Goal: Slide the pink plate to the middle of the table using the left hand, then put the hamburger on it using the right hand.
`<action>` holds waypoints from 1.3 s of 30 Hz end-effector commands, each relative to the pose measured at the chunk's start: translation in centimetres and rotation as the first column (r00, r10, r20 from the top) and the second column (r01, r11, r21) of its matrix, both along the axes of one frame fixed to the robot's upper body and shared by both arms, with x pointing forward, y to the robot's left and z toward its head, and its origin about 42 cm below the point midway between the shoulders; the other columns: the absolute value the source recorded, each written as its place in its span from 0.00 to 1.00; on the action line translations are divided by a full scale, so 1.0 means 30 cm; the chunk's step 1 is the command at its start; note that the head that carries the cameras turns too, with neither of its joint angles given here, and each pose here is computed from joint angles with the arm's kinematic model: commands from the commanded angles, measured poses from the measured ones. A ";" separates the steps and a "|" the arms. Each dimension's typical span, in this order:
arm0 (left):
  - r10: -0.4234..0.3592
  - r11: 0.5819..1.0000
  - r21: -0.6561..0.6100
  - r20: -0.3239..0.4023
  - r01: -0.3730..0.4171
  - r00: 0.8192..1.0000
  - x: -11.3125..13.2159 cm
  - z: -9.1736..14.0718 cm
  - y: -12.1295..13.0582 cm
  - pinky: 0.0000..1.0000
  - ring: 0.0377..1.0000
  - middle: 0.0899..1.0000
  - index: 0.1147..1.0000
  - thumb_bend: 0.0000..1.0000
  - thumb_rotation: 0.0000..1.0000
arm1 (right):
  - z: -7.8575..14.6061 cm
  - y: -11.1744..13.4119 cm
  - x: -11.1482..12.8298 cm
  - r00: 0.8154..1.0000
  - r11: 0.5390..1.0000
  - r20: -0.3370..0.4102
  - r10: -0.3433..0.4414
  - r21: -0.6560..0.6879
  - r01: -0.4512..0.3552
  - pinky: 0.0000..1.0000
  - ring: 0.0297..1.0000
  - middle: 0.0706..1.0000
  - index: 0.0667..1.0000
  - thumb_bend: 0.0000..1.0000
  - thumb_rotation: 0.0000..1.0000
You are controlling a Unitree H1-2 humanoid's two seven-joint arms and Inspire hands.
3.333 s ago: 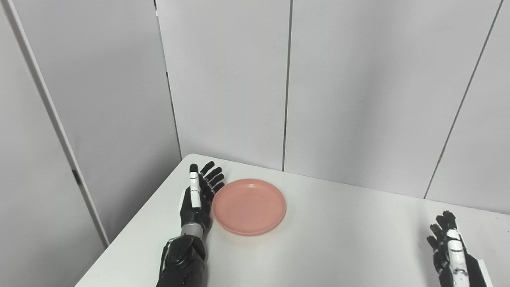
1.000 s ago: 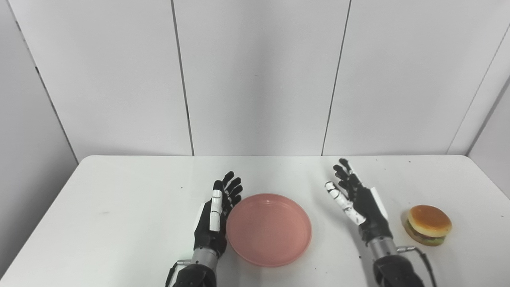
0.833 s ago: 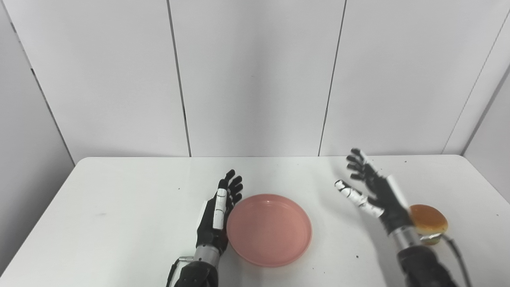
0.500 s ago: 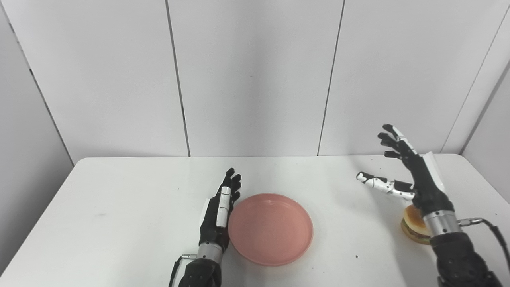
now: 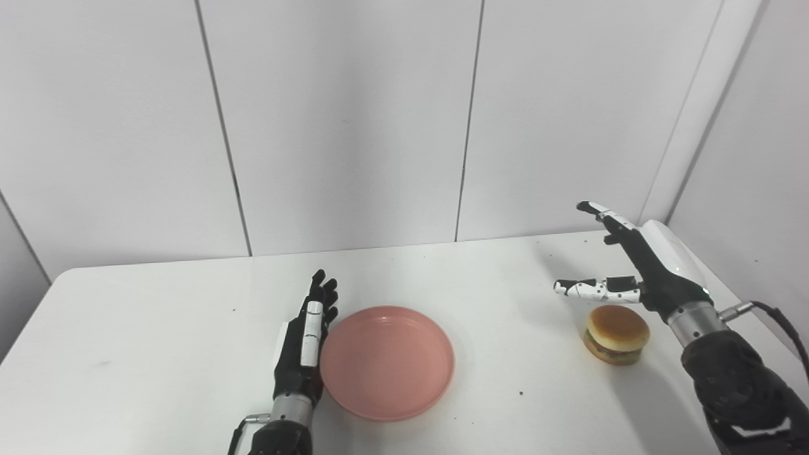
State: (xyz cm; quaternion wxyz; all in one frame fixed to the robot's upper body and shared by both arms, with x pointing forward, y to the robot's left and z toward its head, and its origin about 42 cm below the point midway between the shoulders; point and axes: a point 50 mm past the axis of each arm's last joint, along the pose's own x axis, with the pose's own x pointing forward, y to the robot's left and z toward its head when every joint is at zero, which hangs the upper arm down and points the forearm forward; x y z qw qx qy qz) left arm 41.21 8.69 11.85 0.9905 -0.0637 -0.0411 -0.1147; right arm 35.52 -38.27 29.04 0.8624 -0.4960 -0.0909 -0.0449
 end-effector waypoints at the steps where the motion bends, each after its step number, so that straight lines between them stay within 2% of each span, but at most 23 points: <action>1: 0.014 0.999 0.030 -0.094 -0.011 0.995 -0.074 -0.142 0.073 0.96 0.96 0.94 0.94 0.72 1.00 | 0.085 -0.013 -0.009 1.000 0.999 0.023 0.001 -0.036 0.000 0.75 0.91 0.93 0.91 0.89 0.29; 4: 0.009 1.000 0.018 -0.088 -0.007 0.996 -0.074 -0.145 0.090 0.96 0.95 0.94 0.93 0.71 1.00 | 0.100 -0.017 -0.020 1.000 0.998 -0.007 -0.024 -0.065 0.024 0.72 0.90 0.95 0.95 0.93 0.28; 9: -0.005 1.000 0.000 -0.077 0.005 0.997 -0.075 -0.147 0.106 0.97 0.96 0.95 0.94 0.69 1.00 | 0.105 -0.020 -0.025 0.994 0.985 -0.091 -0.065 -0.163 0.049 0.80 0.94 0.96 0.96 0.96 0.28; 12: -0.009 1.000 -0.009 -0.077 0.008 0.997 -0.077 -0.144 0.109 0.97 0.97 0.96 0.95 0.68 1.00 | 0.099 -0.032 -0.024 0.984 0.977 -0.156 -0.085 -0.209 0.051 0.84 0.97 0.96 0.96 0.97 0.31; 21: -0.013 1.000 -0.010 -0.075 0.012 0.997 -0.079 -0.140 0.111 0.98 0.97 0.96 0.96 0.66 1.00 | 0.067 -0.067 -0.017 0.956 0.960 -0.274 -0.103 -0.280 0.023 0.83 0.96 0.97 0.93 1.00 0.36; 25: -0.018 1.000 -0.006 -0.073 0.018 0.997 -0.081 -0.142 0.112 0.99 0.98 0.97 0.96 0.66 1.00 | 0.040 -0.087 -0.009 0.947 0.955 -0.302 -0.108 -0.295 0.015 0.82 0.95 0.96 0.93 1.00 0.37; 28: -0.018 1.000 -0.001 -0.078 0.018 0.997 -0.081 -0.140 0.113 0.99 0.98 0.96 0.96 0.68 1.00 | 0.022 -0.098 -0.001 0.945 0.952 -0.309 -0.109 -0.305 0.010 0.93 0.98 0.99 0.94 1.00 0.37; 39: -0.011 1.000 -0.022 -0.075 0.010 0.997 -0.087 -0.139 0.099 0.98 0.97 0.96 0.96 0.67 1.00 | -0.051 -0.138 0.045 0.915 0.943 -0.377 -0.140 -0.334 0.007 0.92 0.99 1.00 0.95 1.00 0.44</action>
